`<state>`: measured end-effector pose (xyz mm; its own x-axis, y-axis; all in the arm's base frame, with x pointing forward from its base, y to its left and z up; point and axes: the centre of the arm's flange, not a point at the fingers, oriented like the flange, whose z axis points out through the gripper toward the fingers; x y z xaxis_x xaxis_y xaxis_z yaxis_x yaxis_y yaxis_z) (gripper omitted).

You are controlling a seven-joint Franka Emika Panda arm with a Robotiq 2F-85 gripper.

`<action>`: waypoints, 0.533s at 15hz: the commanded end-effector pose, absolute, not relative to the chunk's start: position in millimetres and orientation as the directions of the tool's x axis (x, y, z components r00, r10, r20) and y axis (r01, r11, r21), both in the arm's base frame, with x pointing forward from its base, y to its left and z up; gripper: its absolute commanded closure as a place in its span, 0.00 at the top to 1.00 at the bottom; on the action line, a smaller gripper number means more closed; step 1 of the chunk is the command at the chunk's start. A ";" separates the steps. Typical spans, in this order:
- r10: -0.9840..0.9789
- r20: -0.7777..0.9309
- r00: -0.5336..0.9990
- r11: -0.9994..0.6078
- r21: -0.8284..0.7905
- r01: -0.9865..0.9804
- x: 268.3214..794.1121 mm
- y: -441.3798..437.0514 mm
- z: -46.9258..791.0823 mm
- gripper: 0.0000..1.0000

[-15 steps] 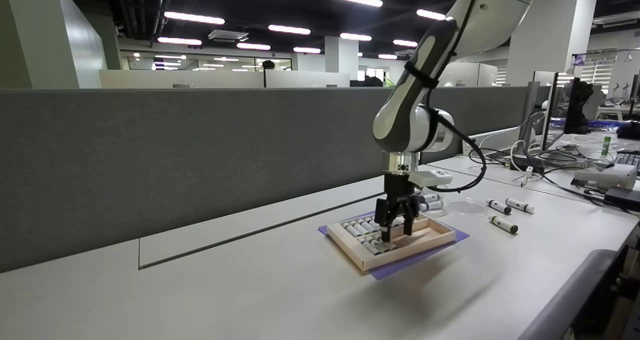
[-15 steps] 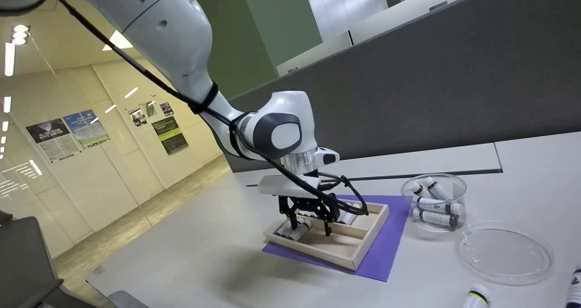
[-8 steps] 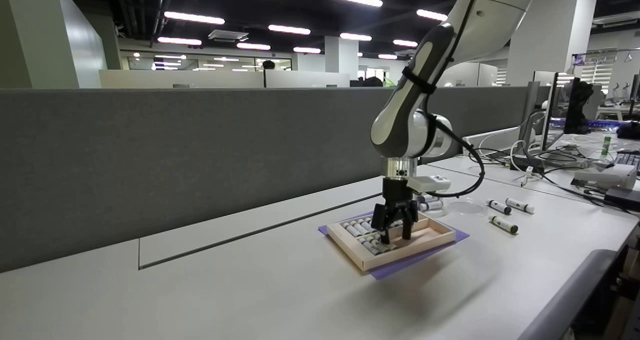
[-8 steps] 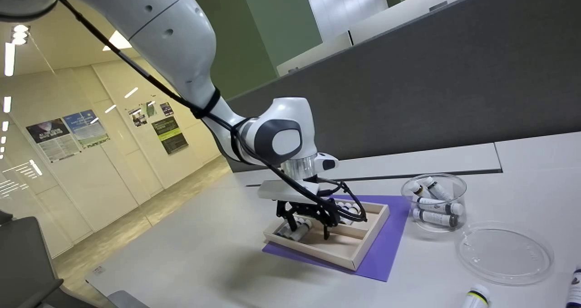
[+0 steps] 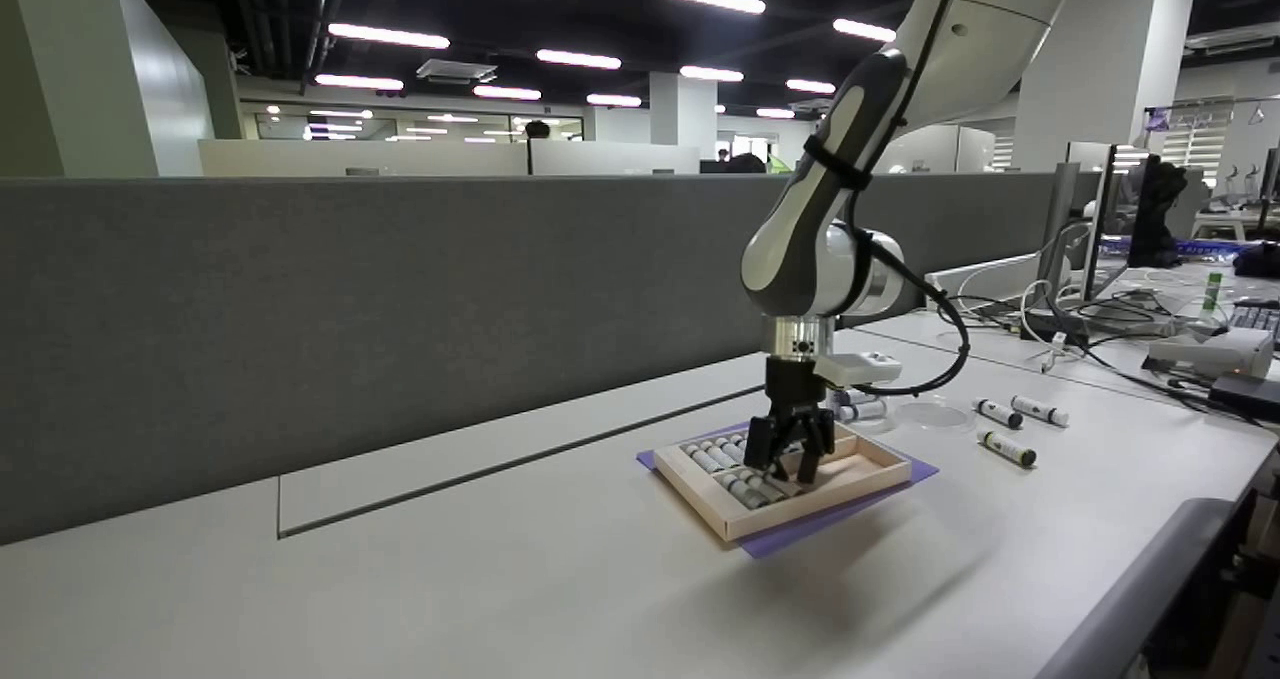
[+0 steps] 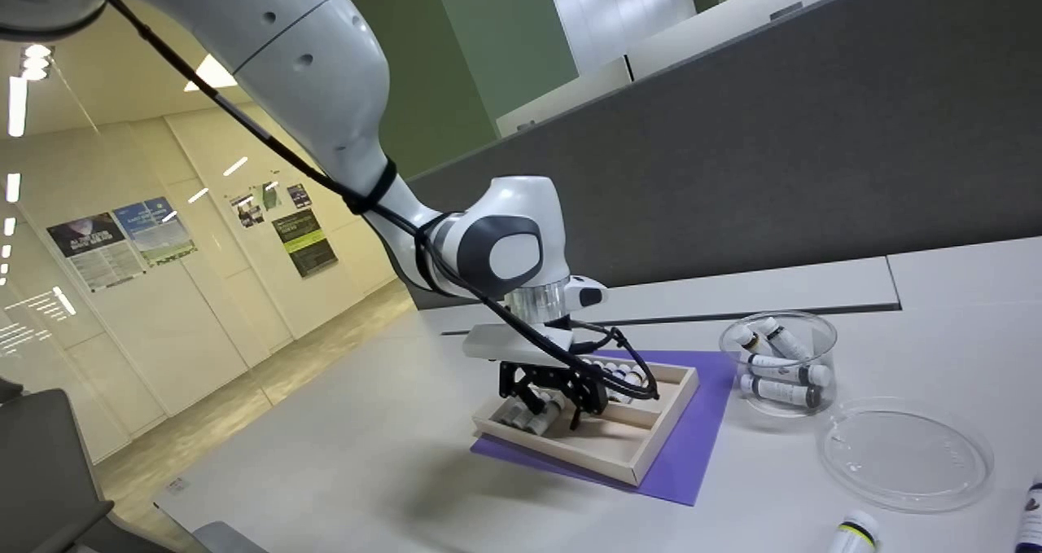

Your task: Take one bottle from the tray and place it on the counter

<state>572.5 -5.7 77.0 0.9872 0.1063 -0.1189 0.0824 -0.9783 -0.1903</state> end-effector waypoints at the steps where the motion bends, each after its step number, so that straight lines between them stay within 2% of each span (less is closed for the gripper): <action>1: 0.075 -0.126 0.989 -0.979 -0.199 0.049 577.3 -7.0 69.8 0.82; 2: 0.075 -0.124 0.989 -0.978 -0.202 0.049 576.9 -6.5 70.0 0.83; 4: 0.075 -0.121 0.990 -0.976 -0.212 0.048 576.3 -3.3 69.2 0.97; 5: 0.076 -0.122 0.990 -0.975 -0.216 0.049 575.9 -1.0 68.1 1.00; 8: 0.071 -0.131 0.989 -0.975 -0.217 0.042 572.5 -1.0 59.9 1.00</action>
